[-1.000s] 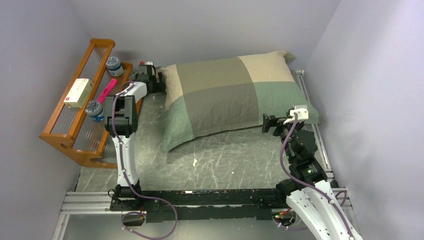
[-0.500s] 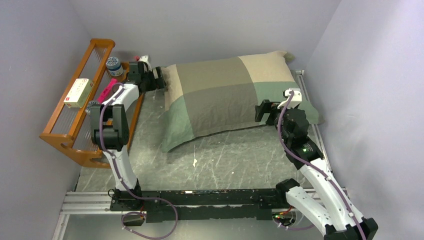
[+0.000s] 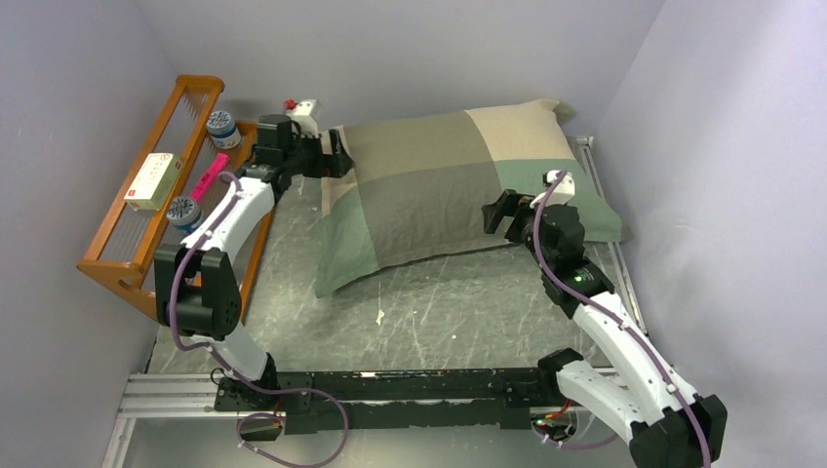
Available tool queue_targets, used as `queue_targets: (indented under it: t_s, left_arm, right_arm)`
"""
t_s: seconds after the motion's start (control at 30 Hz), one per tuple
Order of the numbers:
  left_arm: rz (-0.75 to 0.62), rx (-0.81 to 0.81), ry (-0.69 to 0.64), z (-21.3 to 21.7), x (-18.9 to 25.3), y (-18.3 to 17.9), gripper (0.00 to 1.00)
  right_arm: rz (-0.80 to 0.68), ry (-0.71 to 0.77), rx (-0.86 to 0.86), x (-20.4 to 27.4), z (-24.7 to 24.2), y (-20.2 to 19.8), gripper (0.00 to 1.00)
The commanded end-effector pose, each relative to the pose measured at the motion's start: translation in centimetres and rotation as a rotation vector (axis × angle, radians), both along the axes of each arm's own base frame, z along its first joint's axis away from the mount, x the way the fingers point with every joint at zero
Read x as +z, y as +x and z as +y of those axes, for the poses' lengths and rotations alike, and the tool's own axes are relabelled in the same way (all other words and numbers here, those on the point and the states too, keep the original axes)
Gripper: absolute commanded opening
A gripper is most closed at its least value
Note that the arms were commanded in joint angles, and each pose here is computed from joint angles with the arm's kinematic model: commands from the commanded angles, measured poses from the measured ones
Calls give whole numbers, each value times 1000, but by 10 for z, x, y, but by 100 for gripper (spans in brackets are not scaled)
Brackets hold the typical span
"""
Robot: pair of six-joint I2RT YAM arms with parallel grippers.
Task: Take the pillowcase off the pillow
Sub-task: Adjust the pillow at the center of the board.
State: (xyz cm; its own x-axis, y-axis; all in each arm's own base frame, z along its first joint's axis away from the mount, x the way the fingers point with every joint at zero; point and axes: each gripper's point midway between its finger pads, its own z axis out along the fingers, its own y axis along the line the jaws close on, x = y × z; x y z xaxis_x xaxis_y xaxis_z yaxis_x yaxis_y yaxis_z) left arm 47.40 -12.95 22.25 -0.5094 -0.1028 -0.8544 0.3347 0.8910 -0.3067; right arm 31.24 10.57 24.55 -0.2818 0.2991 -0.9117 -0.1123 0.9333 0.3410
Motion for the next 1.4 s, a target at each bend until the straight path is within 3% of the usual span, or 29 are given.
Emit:
queue_targets:
  t_s: [0.0,0.2,0.37,0.73,1.13,1.37]
  left_arm:
    - [-4,-190,-55,-61,14,-26,97]
    - [78,-199,-98,-86,-13,-30,97]
    - [160,-211,-49,-97,-46,-38,97]
    - [223,-347,-79,-121,-73,-91,80]
    - [267,-450,-113,-129,-85,-152,51]
    - [283,-498,-151,-143,-95,-183,17]
  right_arm:
    - [-56,77,20,12,12,10,100]
    - [-79,106,-95,1,-6,13,100]
    - [-53,100,-157,-17,-15,16,100]
    - [7,189,-170,-55,-3,32,100]
    - [-5,218,-77,-64,24,57,99]
    - [-10,206,-14,-68,36,63,91]
